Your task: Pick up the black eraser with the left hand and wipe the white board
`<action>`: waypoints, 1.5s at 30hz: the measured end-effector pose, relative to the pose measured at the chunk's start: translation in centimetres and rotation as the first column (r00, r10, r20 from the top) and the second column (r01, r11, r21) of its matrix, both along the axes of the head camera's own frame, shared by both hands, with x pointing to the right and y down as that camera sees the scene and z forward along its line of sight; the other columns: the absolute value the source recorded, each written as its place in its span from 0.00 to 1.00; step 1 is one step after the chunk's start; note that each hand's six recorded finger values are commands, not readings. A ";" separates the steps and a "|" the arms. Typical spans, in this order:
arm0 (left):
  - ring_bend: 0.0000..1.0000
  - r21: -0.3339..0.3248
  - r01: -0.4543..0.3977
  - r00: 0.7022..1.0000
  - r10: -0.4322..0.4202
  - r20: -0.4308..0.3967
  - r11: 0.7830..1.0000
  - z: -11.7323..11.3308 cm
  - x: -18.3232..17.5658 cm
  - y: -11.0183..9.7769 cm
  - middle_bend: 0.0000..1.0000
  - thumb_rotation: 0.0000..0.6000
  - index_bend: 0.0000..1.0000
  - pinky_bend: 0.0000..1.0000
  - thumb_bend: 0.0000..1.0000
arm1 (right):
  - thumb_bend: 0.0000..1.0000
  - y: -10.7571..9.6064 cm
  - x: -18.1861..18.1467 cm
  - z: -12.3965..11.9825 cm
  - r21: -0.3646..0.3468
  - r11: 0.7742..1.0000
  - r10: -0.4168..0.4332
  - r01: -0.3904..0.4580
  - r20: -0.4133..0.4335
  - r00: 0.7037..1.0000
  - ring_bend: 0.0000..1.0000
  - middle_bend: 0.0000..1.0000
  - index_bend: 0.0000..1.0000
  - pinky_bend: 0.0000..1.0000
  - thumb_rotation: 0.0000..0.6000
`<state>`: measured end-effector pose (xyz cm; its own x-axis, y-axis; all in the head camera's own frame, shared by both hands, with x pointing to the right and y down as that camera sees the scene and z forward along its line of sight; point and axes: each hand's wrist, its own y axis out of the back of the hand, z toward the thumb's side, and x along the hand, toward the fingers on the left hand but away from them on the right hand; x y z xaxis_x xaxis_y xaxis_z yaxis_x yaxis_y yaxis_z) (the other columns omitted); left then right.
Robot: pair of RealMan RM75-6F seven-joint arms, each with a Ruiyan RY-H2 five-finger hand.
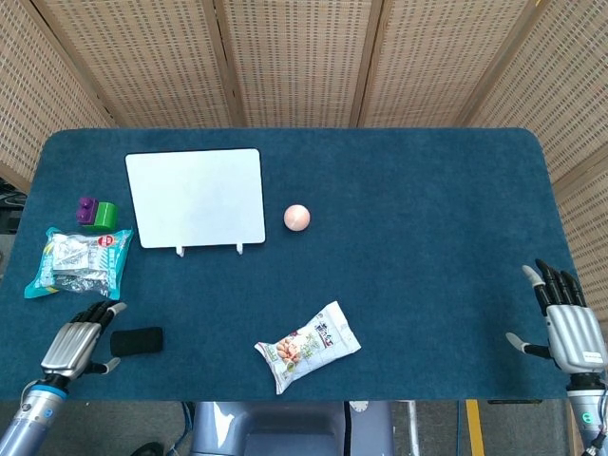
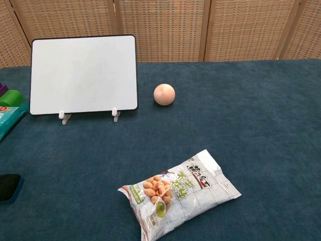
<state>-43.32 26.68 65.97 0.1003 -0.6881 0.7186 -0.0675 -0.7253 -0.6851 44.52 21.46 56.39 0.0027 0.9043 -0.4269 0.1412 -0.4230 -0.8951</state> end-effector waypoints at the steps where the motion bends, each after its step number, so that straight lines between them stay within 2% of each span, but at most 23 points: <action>1: 0.14 0.001 -0.002 1.000 0.002 -0.001 1.000 0.3 0.2 0.0 0.18 1.00 0.20 0.23 0.23 | 0.00 0.0 0.0 0.0 0.000 1.000 0.000 0.000 0.000 1.000 0.00 0.00 0.00 0.00 1.00; 8: 0.21 0.003 -0.039 0.999 0.039 -0.012 0.999 1.4 1.6 0.1 0.26 1.00 0.28 0.30 0.23 | 0.00 0.0 0.0 0.0 0.000 1.000 0.000 0.000 0.001 1.000 0.00 0.00 0.00 0.00 1.00; 13: 0.35 0.011 -0.063 0.998 0.063 0.000 0.998 1.9 2.4 0.2 0.42 1.00 0.39 0.41 0.24 | 0.00 -0.1 0.2 -0.1 0.002 1.000 0.006 -0.006 0.004 1.000 0.00 0.00 0.00 0.00 1.00; 19: 0.41 0.019 -0.079 0.997 0.078 0.016 0.997 2.2 2.7 0.2 0.49 1.00 0.47 0.46 0.25 | 0.00 -0.1 0.3 -0.1 0.002 1.000 0.009 -0.009 0.007 1.000 0.00 0.00 0.00 0.00 1.00; 22: 0.42 0.026 -0.086 0.996 0.086 0.019 0.996 2.1 3.0 0.1 0.49 1.00 0.48 0.46 0.26 | 0.00 -0.1 0.3 -0.2 0.004 1.000 0.010 -0.010 0.008 1.000 0.00 0.00 0.00 0.00 1.00; 27: 0.42 0.089 -0.070 0.997 0.072 -0.012 0.994 1.2 3.2 -0.9 0.49 1.00 0.48 0.46 0.25 | 0.00 -0.1 0.4 -0.2 0.004 1.000 0.013 -0.013 0.010 1.000 0.00 0.00 0.00 0.00 1.00; 30: 0.42 0.157 -0.055 0.997 0.064 -0.051 0.986 0.1 3.6 -2.0 0.49 1.00 0.48 0.46 0.25 | 0.00 -0.1 0.3 -0.2 0.003 1.000 0.012 -0.012 0.011 1.000 0.00 0.00 0.00 0.00 1.00; 33: 0.42 0.259 -0.043 0.994 0.068 -0.090 0.965 -1.3 4.0 -3.8 0.49 1.00 0.48 0.46 0.24 | 0.00 -0.1 0.3 -0.2 0.003 1.000 0.011 -0.011 0.011 1.000 0.00 0.00 0.00 0.00 1.00; 36: 0.42 0.394 -0.020 0.988 0.078 -0.134 0.919 -3.0 4.7 -6.7 0.49 1.00 0.48 0.46 0.23 | 0.00 -0.1 0.3 -0.1 0.001 1.000 0.011 -0.011 0.011 1.000 0.00 0.00 0.00 0.00 1.00; 40: 0.42 0.543 0.004 0.980 0.105 -0.169 0.840 -4.1 6.0 -11.4 0.49 1.00 0.48 0.46 0.23 | 0.00 -0.1 0.2 0.0 -0.003 1.000 0.009 -0.009 0.010 1.000 0.00 0.00 0.00 0.00 1.00; 43: 0.42 0.610 0.008 0.978 0.120 -0.169 0.793 -4.0 7.0 -14.8 0.49 1.00 0.48 0.46 0.23 | 0.00 -0.1 0.2 0.0 -0.005 1.000 0.010 -0.010 0.010 1.000 0.00 0.00 0.00 0.00 1.00; 45: 0.42 0.634 0.008 0.979 0.122 -0.161 0.773 -3.7 7.7 -16.6 0.49 1.00 0.48 0.46 0.23 | 0.00 -0.2 0.3 0.1 -0.008 1.000 0.013 -0.013 0.011 1.000 0.00 0.00 0.00 0.00 1.00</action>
<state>-35.66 10.04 62.30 0.2380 -0.9670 0.0907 -0.2101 -0.1424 -0.9672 44.78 21.28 56.49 -0.0046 0.9009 -0.4341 0.1567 -0.4281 -0.8901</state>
